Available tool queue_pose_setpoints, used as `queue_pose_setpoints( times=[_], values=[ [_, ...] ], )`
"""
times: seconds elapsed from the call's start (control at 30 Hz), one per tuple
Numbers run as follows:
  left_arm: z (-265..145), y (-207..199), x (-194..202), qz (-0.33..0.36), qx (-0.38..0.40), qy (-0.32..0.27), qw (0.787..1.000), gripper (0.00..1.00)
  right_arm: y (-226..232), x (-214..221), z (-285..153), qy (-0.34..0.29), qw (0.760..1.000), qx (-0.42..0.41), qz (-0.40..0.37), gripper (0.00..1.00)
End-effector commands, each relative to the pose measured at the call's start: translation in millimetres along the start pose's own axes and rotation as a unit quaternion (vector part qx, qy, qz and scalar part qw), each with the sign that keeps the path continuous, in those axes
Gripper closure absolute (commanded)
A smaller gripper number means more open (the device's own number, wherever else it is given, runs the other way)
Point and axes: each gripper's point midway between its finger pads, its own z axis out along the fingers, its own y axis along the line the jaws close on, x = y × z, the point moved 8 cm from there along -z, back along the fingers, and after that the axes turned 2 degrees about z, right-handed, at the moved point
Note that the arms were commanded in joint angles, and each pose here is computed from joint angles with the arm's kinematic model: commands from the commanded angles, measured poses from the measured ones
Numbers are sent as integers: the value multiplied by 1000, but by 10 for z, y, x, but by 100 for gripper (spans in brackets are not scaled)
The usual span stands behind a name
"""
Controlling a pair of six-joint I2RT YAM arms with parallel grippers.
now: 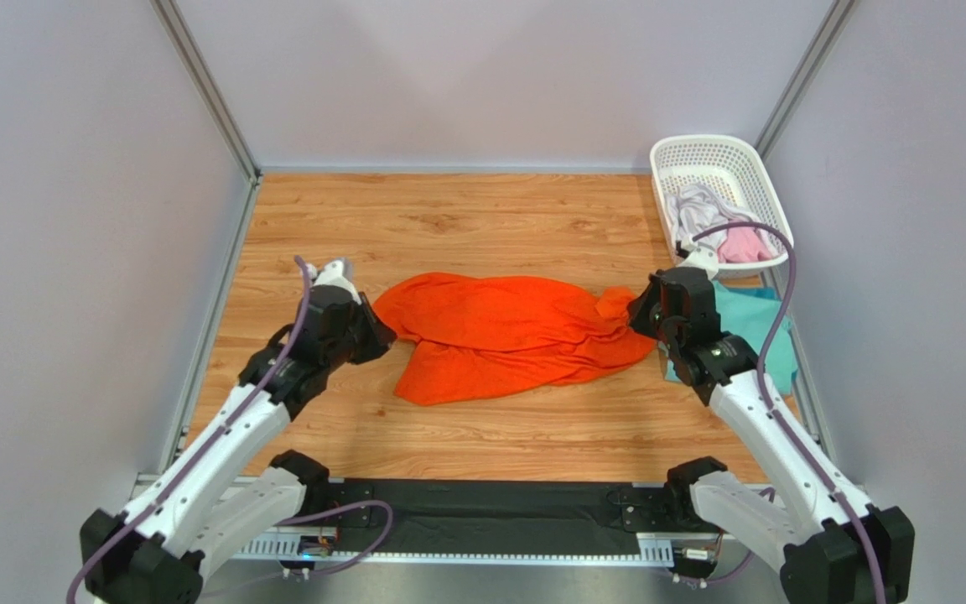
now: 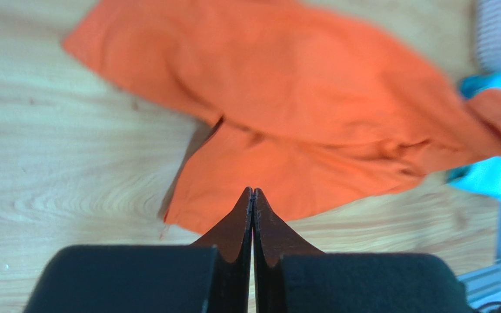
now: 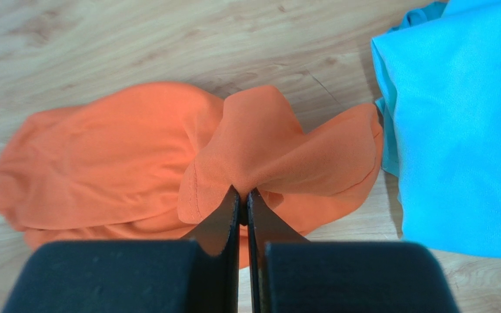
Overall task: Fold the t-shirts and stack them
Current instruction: Flatten the tshirt out
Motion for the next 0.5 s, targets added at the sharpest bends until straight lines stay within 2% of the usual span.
queue_pose_setpoints(
  times=[0.0,0.17,0.23,0.3,0.37,0.4,0.43,0.47],
  values=[
    [-472,-169,-384,10,26,-95,995,100,281,-511,-378,-77,994,-72,39,100],
    [-1242,-364,-777,11,88,-211,973,100,416,-844,-882,-126,983,-124,51,100],
    [-1404,-332,-773,3,88,-222,971,100,409,-905,-1073,-142,979,-137,55,100],
    [-1394,-301,-687,3,90,-202,975,100,363,-845,-1115,-132,981,-131,57,100],
    [-1206,-275,-565,5,84,-160,984,64,300,-738,-1109,-122,983,-126,61,100],
    [-1079,-262,-458,11,88,-125,988,51,272,-687,-1087,-118,983,-122,63,100],
    [-990,-261,-407,13,87,-102,991,30,213,-579,-1006,-106,986,-109,62,100],
    [-832,-254,-342,15,77,-67,995,20,183,-533,-1000,-105,987,-106,66,100]
  ],
)
